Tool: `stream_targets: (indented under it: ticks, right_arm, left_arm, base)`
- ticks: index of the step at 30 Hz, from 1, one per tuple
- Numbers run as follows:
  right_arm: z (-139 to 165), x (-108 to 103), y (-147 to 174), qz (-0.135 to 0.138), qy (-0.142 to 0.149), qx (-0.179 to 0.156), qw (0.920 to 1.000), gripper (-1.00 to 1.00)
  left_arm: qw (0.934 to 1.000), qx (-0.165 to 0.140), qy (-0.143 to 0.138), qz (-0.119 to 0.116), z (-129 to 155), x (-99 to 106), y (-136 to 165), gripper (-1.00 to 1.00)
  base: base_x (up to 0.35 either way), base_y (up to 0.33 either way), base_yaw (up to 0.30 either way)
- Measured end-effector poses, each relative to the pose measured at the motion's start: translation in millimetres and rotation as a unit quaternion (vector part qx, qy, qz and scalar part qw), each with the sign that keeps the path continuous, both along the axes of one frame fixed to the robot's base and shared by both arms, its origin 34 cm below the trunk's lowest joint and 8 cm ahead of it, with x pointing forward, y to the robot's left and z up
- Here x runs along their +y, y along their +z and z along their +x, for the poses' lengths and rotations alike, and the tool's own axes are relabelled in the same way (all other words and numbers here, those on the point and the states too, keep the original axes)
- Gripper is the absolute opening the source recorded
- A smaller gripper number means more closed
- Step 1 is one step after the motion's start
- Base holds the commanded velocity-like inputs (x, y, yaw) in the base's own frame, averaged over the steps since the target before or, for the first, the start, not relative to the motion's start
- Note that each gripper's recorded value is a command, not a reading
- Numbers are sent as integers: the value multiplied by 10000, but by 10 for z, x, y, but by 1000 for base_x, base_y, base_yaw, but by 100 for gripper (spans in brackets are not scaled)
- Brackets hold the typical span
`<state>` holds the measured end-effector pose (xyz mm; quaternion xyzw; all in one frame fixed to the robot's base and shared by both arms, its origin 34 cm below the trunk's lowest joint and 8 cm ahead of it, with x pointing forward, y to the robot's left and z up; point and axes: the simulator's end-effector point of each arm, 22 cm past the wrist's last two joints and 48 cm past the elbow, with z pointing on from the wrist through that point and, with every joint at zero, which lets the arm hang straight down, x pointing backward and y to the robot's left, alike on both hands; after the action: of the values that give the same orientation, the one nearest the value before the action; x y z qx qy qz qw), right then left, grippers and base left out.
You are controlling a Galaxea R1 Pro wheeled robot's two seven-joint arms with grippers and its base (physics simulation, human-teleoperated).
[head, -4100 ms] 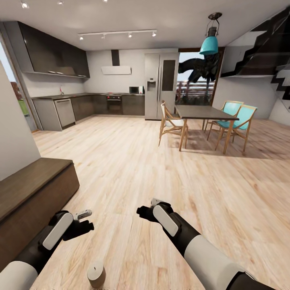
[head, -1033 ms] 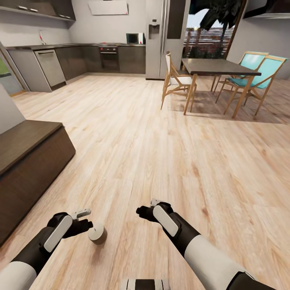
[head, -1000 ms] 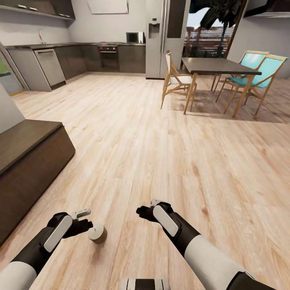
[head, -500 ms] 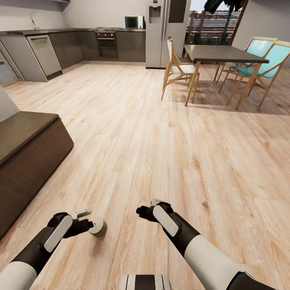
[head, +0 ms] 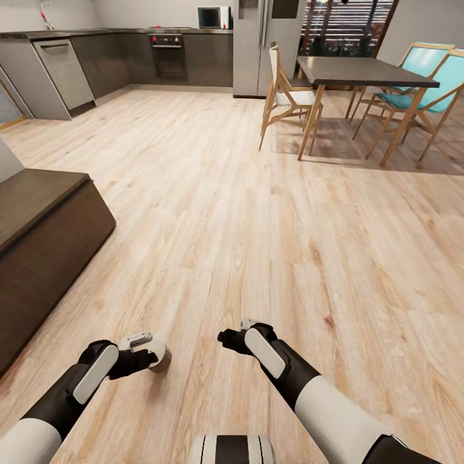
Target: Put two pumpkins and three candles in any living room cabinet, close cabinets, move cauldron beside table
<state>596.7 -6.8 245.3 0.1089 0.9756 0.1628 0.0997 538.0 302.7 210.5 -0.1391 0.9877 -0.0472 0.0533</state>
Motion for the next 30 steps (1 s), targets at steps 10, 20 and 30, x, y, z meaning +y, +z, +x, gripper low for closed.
stream_targets:
  ticks: [10,20,30]
  right_arm:
    - [0,0,1,1,1,-1,10000,100]
    - [3,1,5,3,0,-6,10000,100]
    - [4,-3,5,0,1,-9,10000,100]
  left_arm:
    - [10000,-19,-7,-27,8,4,5,100]
    - [10000,-21,-4,-13,9,26,8,100]
    - [10000,-22,1,4,10,47,11,100]
  base:
    - [89,0,0]
    - [139,5,0]
    - [142,26,0]
